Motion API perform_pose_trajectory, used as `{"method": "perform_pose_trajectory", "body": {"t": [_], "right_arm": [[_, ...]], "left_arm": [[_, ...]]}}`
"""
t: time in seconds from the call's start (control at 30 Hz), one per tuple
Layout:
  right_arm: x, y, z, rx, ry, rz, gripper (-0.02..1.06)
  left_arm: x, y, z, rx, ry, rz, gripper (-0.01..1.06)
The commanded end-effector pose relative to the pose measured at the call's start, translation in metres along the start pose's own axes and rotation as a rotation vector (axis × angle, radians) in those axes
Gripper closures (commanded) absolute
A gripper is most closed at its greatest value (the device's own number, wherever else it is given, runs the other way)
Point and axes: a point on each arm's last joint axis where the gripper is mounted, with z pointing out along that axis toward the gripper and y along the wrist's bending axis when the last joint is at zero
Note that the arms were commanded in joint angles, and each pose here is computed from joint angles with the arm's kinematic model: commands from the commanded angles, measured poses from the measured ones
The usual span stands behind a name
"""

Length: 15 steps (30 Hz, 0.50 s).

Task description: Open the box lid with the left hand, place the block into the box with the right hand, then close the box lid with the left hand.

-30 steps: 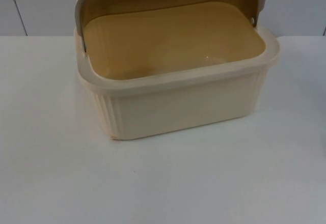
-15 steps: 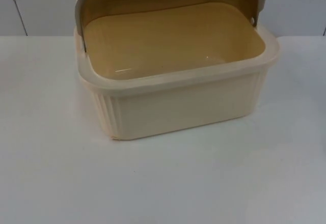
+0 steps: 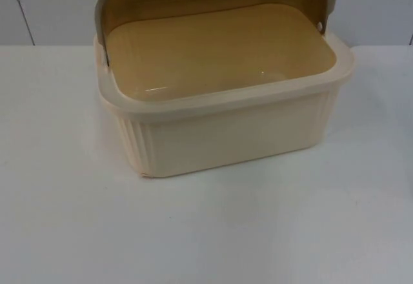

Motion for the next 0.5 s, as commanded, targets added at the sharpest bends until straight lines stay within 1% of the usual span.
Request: {"method": "perform_pose_trajectory", "body": {"t": [0.0, 0.13, 0.27, 0.3, 0.33, 0.37, 0.4, 0.43, 0.47], "right_arm": [[-0.0018, 0.0003, -0.0015, -0.005, -0.008, 0.002, 0.0], [-0.0012, 0.0002, -0.0015, -0.004, -0.001, 0.002, 0.0], [-0.0012, 0.0002, -0.0015, -0.004, -0.001, 0.002, 0.0], [-0.0012, 0.0002, -0.0015, -0.004, -0.001, 0.002, 0.0], [-0.0012, 0.0002, -0.0015, -0.004, -0.001, 0.002, 0.0], [-0.0012, 0.0002, -0.0015, -0.004, -0.001, 0.002, 0.0], [-0.0012, 0.0002, -0.0015, -0.004, -0.001, 0.002, 0.0], [-0.0012, 0.0002, -0.0015, -0.004, -0.001, 0.002, 0.0], [-0.0012, 0.0002, -0.0015, -0.004, -0.001, 0.002, 0.0]], "left_arm": [[0.0019, 0.001, -0.0029, -0.004, -0.033, -0.008, 1.05], [0.0051, 0.0033, -0.001, -0.033, -0.034, 0.047, 1.05], [0.0064, 0.0034, -0.0001, -0.035, -0.035, 0.051, 1.05], [0.0062, 0.0032, -0.0001, -0.033, -0.037, 0.048, 1.04], [0.0054, 0.0029, -0.0001, -0.03, -0.046, 0.041, 1.0], [0.005, 0.0024, -0.0001, -0.025, -0.051, 0.031, 0.91], [0.0047, 0.002, -0.0001, -0.019, -0.054, 0.018, 0.75], [0.0045, 0.0016, -0.0001, -0.015, -0.056, 0.006, 0.65], [0.0045, 0.0007, -0.0001, -0.005, -0.057, -0.013, 0.45]]}}
